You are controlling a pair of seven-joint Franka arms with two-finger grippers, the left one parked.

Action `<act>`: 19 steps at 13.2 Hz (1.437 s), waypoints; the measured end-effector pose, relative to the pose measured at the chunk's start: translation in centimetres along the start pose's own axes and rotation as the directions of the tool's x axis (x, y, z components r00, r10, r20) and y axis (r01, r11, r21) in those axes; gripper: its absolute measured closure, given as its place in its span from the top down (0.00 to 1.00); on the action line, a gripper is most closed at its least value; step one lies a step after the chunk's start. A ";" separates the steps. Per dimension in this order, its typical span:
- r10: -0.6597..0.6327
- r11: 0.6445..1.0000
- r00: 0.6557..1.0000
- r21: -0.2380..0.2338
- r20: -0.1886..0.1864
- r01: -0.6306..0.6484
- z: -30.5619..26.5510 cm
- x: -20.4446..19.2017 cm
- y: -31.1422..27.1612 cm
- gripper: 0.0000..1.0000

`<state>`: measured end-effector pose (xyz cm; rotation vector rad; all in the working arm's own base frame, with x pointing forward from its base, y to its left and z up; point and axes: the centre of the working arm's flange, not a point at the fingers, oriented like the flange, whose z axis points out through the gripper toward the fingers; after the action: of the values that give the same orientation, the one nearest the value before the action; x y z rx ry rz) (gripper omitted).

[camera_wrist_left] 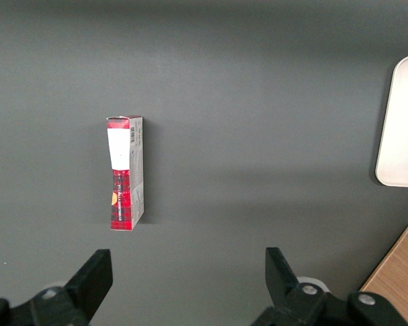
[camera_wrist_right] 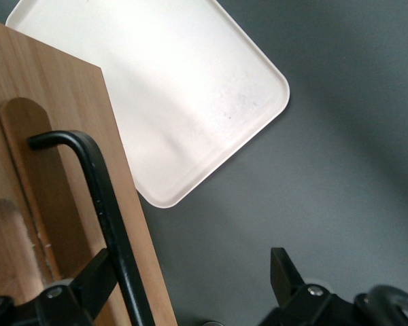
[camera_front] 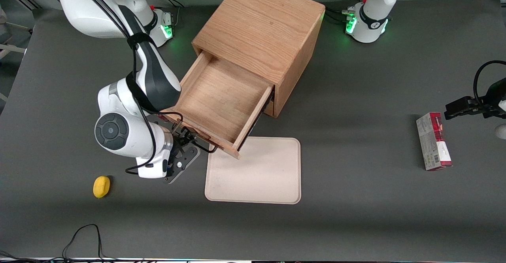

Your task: Open upper drawer

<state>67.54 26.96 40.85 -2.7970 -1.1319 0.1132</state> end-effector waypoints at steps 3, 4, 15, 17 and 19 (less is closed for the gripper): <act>0.016 1.000 1.000 0.007 0.012 -0.016 -1.8 -0.8 1.0 1.00; 0.028 1.000 1.000 0.007 0.009 -0.028 -2.9 -1.4 1.8 1.00; 0.280 0.960 0.957 0.004 0.078 -0.282 -13.2 -17.9 5.5 1.00; 0.427 0.904 0.902 0.000 0.058 -0.428 -12.8 -20.9 4.7 1.00; 0.500 0.866 0.865 0.004 0.047 -0.500 -12.9 -22.9 3.5 1.00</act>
<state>54.99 7.46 53.72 -3.0127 -0.3750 0.2296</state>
